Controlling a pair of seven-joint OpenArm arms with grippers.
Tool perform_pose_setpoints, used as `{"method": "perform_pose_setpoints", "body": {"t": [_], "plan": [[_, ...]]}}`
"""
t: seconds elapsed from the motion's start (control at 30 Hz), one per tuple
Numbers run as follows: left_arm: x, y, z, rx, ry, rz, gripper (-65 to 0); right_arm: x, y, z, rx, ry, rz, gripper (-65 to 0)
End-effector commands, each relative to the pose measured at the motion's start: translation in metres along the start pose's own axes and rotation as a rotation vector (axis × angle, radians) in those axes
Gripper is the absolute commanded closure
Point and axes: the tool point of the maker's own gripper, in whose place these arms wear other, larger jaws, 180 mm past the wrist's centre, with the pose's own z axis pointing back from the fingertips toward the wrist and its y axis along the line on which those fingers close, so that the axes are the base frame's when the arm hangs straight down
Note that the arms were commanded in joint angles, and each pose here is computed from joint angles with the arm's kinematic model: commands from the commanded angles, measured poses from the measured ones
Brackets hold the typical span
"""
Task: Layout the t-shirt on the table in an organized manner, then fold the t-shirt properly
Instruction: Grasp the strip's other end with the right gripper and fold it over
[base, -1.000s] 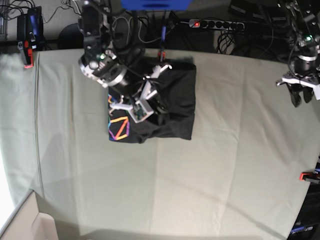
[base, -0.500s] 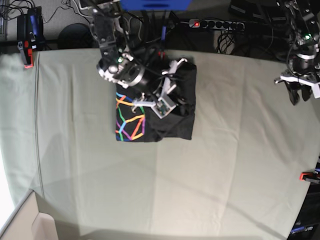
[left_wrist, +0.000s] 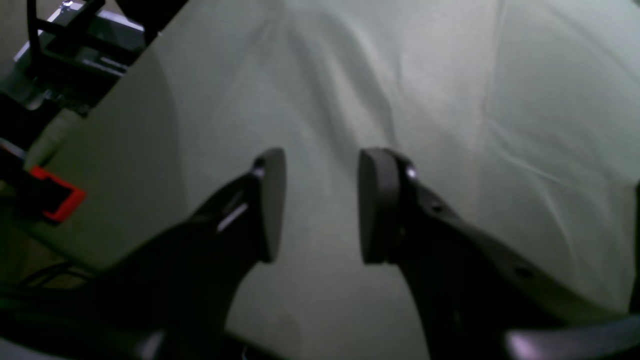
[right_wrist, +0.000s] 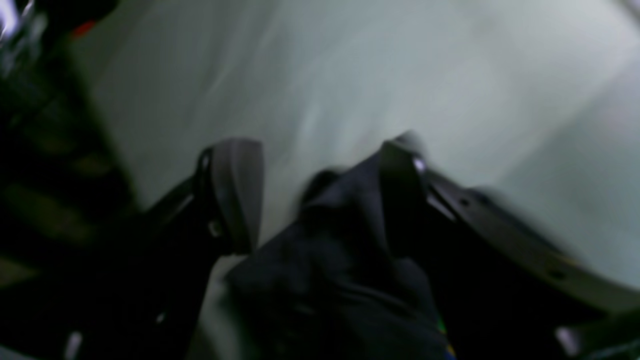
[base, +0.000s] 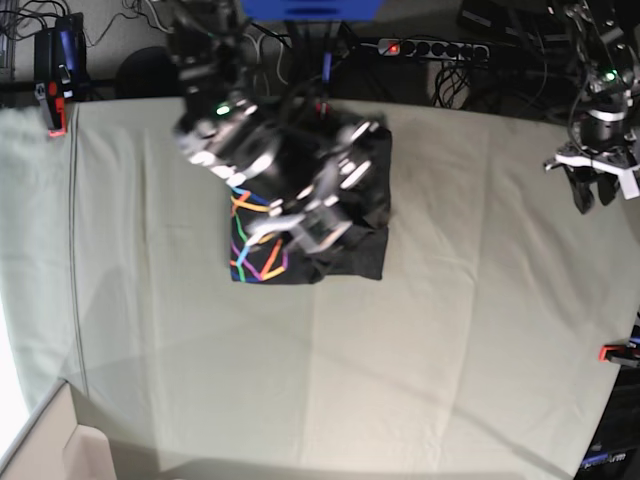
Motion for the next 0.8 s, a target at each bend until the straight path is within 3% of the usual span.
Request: {"method": "perform_pose_setpoints", "body": {"t": [0.0, 0.17, 0.27, 0.47, 0.63, 0.77], "plan": [[0.013, 0.002, 0.0, -0.001, -0.046, -0.005, -23.5, 0.009, -0.012, 0.004, -0.032, -0.034, -0.005, -36.9], [0.011, 0.001, 0.001, 0.001, -0.044, 0.005, -23.5, -0.026, -0.066, 0.01, -0.155, 0.036, -0.085, -36.9], [0.014, -0.001, -0.001, -0.002, -0.052, 0.01, -23.5, -0.05, -0.077, 0.008, -0.175, 0.086, -0.137, -36.9], [0.01, 0.0, -0.002, 0.001, -0.043, 0.014, -23.5, -0.076, -0.067, -0.004, -0.131, 0.142, -0.188, -36.9], [0.007, 0.0, -0.001, 0.002, -0.036, 0.013, -23.5, -0.061, -0.024, -0.026, -0.002, 0.127, -0.131, -36.9], [0.008, 0.0, 0.0, 0.002, -0.036, 0.01, -23.5, -0.042, -0.012, -0.05, 0.071, 0.105, -0.082, -37.1]]}}
